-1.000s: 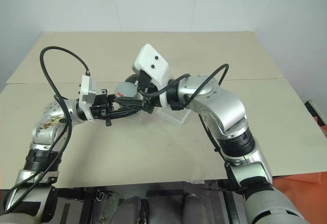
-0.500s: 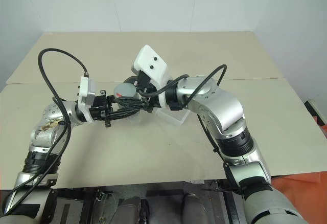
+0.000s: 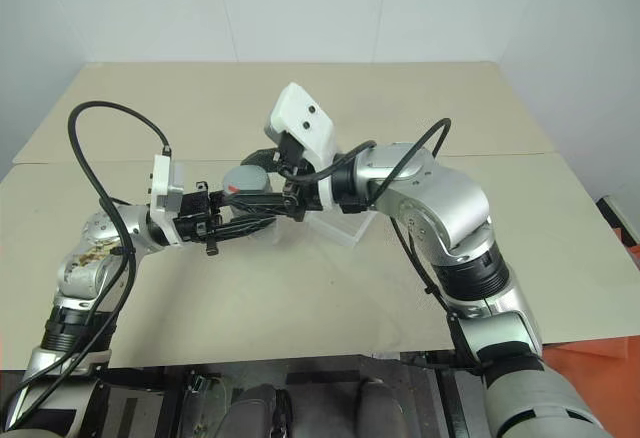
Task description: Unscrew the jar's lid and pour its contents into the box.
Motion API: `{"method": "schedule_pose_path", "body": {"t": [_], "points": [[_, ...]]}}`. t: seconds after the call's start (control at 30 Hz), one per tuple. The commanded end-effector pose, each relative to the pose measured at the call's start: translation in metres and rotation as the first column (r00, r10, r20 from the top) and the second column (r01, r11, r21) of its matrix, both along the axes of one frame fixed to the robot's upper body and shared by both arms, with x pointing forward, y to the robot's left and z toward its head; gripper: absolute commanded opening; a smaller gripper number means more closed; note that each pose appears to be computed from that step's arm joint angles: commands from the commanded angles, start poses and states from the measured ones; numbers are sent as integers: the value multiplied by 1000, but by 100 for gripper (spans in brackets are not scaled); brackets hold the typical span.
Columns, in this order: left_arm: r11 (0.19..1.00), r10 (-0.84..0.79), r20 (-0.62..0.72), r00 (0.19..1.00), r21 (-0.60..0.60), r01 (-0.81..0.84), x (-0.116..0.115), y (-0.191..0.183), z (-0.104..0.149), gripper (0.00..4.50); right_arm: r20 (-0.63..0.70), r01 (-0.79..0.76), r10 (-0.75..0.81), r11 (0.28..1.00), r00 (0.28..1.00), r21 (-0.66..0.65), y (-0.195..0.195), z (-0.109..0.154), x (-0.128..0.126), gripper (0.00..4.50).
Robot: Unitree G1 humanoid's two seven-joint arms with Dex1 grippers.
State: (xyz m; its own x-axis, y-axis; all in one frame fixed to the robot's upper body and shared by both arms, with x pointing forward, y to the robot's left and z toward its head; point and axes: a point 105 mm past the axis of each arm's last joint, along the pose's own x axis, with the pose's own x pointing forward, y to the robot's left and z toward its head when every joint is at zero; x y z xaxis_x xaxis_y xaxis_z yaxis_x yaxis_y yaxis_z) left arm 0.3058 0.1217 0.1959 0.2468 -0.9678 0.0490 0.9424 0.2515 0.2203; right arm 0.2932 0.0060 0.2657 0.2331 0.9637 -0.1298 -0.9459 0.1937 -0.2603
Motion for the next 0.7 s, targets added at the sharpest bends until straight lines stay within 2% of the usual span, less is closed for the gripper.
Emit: {"method": "schedule_pose_path", "body": {"t": [0.03,0.27,0.43,0.6,0.7], "points": [[999,-28,-55,998,29,30,-6,8,-11,191,145,188,-211,969,967,161,-44,50,18,278],[992,-109,-76,991,61,114,-13,4,-13,191,172,137,-163,979,972,150,-42,49,13,278],[995,-75,-58,996,62,78,-8,7,-12,191,182,137,-164,979,970,151,-44,51,15,278],[998,-38,-37,999,51,39,-5,13,-7,191,168,178,-203,972,965,154,-52,48,19,278],[999,26,-6,1000,23,-26,3,19,2,191,156,307,-326,942,933,133,-70,38,35,278]]}}
